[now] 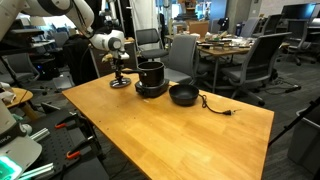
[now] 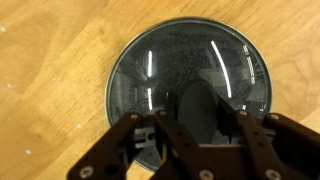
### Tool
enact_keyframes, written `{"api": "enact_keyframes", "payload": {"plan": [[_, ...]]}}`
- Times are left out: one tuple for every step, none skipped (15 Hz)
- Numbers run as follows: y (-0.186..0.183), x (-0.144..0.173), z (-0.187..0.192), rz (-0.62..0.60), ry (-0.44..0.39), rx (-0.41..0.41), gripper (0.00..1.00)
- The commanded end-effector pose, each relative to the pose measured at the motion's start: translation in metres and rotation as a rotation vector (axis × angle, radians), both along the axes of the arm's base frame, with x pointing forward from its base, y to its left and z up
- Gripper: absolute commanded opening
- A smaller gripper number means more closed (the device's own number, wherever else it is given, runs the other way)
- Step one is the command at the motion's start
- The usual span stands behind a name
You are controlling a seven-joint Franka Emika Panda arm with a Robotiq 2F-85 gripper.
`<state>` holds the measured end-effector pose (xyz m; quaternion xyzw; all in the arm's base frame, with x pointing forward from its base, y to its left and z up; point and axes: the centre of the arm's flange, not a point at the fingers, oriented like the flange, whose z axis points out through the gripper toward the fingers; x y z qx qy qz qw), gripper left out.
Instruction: Take the blocks out of the bowl, put them in the pot, pick the pot and put it on the stove then cover it with the lid
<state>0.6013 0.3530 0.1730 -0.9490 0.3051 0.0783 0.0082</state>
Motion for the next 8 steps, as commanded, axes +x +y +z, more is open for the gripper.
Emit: {"api": "enact_keyframes", "payload": {"plan": [[0.011, -0.026, 0.035, 0.184, 0.044, -0.061, 0.15], [0.015, -0.041, 0.05, 0.241, 0.05, -0.05, 0.15], [0.019, -0.059, 0.071, 0.291, 0.054, -0.078, 0.15], [0.023, -0.069, 0.081, 0.344, 0.054, -0.09, 0.15], [0.026, -0.078, 0.095, 0.395, 0.05, -0.103, 0.15], [0.027, -0.087, 0.111, 0.443, 0.035, -0.121, 0.15], [0.026, -0.095, 0.129, 0.49, 0.02, -0.142, 0.15], [0.018, -0.099, 0.146, 0.533, 0.0, -0.167, 0.15]]}}
